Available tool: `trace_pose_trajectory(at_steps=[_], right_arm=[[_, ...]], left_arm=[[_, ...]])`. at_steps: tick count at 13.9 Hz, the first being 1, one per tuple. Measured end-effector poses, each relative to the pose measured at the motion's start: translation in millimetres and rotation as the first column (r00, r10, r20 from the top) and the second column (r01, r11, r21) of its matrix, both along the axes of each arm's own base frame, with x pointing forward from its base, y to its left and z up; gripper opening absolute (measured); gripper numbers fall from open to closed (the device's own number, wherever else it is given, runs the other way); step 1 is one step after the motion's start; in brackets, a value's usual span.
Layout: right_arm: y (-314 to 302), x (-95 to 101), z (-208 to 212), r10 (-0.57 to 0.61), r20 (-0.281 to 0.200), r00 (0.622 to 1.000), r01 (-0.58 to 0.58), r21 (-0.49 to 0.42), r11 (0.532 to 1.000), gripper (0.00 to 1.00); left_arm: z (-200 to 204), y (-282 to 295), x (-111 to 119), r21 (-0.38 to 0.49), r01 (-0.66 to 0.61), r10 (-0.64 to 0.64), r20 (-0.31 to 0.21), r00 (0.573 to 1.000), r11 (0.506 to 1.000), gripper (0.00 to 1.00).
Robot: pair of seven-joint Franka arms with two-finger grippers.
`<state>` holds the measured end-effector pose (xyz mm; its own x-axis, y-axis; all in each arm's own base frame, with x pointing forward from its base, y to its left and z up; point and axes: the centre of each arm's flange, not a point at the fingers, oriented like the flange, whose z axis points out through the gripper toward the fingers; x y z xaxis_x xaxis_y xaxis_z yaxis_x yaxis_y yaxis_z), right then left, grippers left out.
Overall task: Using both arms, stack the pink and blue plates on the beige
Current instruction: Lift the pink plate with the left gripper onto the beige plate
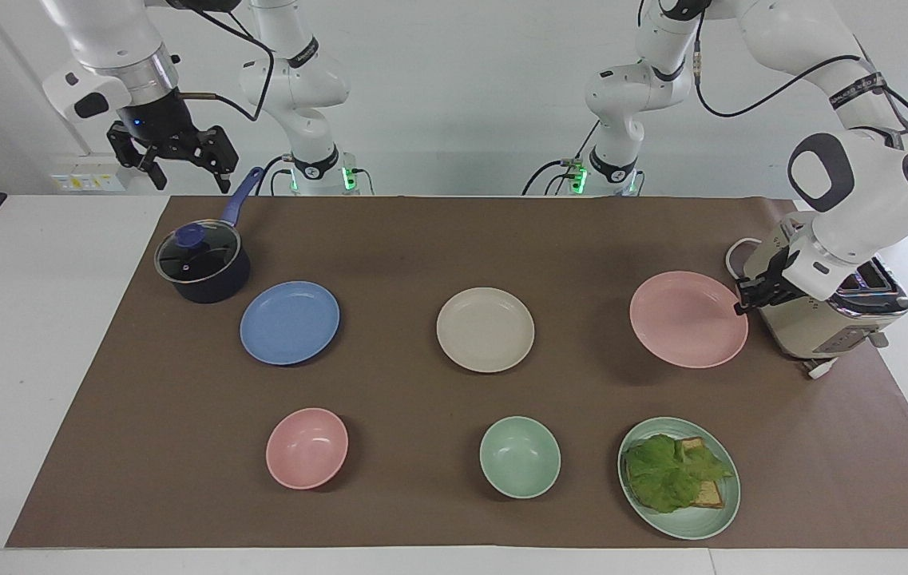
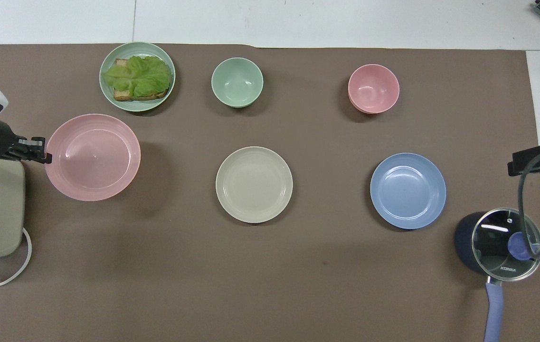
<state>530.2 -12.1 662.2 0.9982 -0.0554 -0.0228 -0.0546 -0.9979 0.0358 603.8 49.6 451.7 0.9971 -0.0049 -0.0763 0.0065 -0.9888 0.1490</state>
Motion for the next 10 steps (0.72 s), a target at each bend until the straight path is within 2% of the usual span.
trace_pose_trajectory(at_steps=[4, 10], right_arm=[[0, 0.0, 0, 0.0, 0.0, 1.0, 0.0, 0.0, 1.0, 1.0], [0, 0.0, 0, 0.0, 0.0, 1.0, 0.0, 0.0, 1.0, 1.0]], left_arm=[[11, -35, -2, -0.008, -0.006, 0.006, -0.002, 1.0, 1.0, 0.05], [6, -140, -10, 0.005, -0.055, 0.055, -0.037, 0.998, 0.998, 0.05]])
